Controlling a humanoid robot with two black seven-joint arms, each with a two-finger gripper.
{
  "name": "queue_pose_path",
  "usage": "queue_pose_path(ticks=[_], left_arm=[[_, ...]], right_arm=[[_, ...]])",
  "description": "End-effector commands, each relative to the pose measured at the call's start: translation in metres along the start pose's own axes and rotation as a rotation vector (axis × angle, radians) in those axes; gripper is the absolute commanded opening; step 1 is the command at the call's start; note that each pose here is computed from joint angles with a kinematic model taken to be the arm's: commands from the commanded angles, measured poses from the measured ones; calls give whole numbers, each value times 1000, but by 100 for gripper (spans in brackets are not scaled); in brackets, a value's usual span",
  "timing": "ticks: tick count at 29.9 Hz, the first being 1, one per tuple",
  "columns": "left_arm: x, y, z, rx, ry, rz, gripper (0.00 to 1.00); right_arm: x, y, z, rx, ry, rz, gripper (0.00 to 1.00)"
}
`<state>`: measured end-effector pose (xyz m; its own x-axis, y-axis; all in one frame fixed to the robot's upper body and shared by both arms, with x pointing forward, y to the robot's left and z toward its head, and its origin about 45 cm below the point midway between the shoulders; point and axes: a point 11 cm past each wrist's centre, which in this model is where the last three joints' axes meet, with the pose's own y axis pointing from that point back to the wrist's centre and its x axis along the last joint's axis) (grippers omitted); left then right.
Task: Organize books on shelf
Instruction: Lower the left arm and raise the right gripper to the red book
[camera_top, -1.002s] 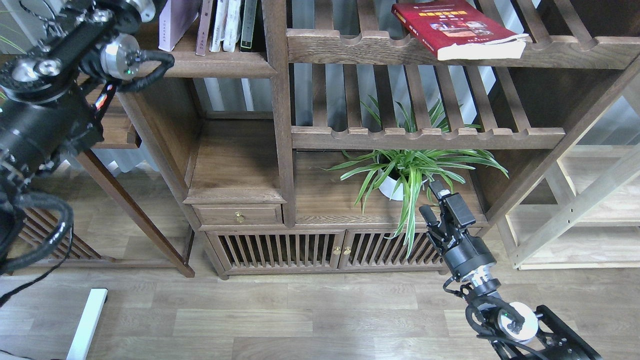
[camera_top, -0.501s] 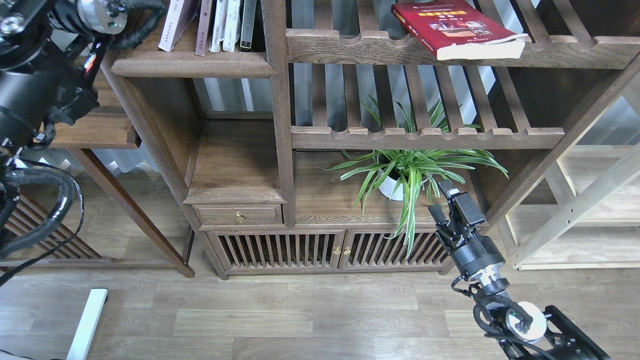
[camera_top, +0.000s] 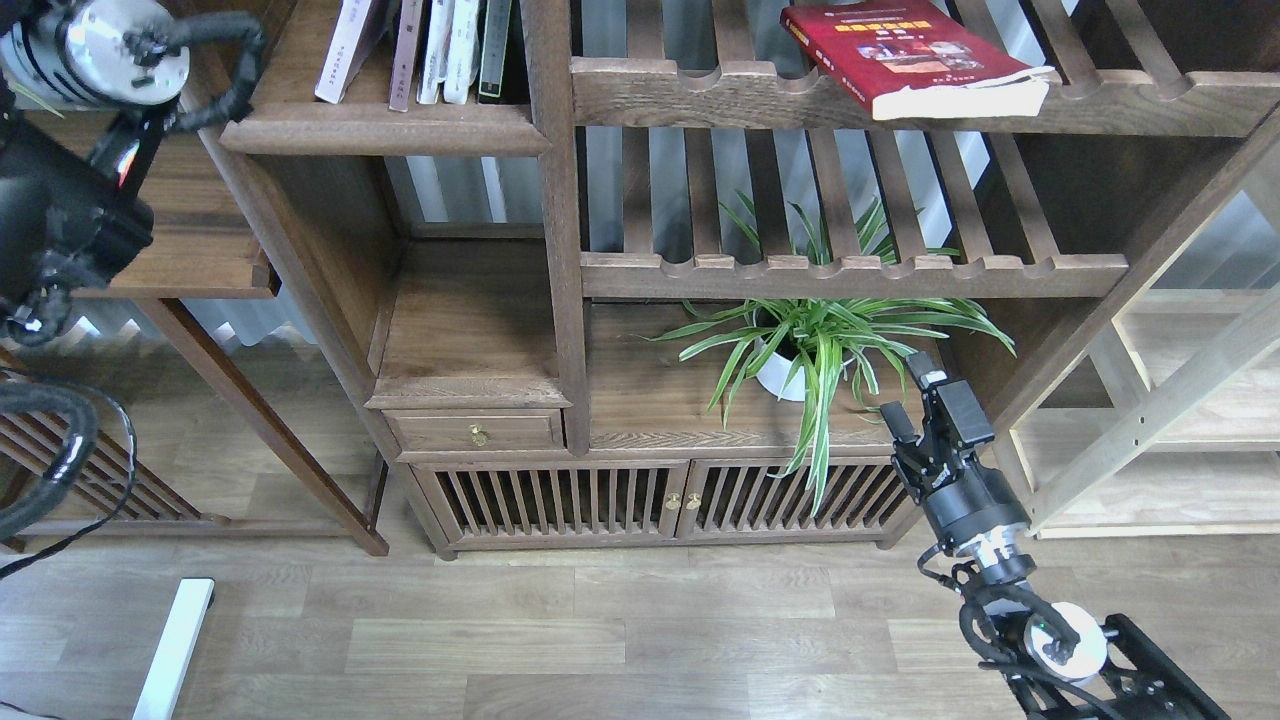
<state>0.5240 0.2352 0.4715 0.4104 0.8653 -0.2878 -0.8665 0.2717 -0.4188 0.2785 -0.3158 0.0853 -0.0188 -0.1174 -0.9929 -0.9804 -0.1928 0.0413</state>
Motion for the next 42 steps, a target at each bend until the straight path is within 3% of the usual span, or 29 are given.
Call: queue_pose_path(ticks=[1, 7, 12, 17, 32, 42], left_arm=[[-3, 8, -5, -5, 86, -107, 87], [-7, 22, -7, -16, 190, -252, 97], [4, 38, -6, -21, 215, -252, 99], [-31, 56, -18, -11, 304, -355, 99], [-112, 133, -97, 210, 501, -538, 99], [-130, 193, -173, 408, 566, -505, 99]], right_arm=[[-1, 1, -5, 21, -11, -4, 98], [-2, 4, -6, 45, -41, -10, 98], [-15, -3, 0, 60, -79, -61, 98], [-28, -7, -12, 91, -73, -101, 98], [-79, -21, -60, 178, -24, -212, 95], [-125, -55, -73, 141, 23, -227, 95]])
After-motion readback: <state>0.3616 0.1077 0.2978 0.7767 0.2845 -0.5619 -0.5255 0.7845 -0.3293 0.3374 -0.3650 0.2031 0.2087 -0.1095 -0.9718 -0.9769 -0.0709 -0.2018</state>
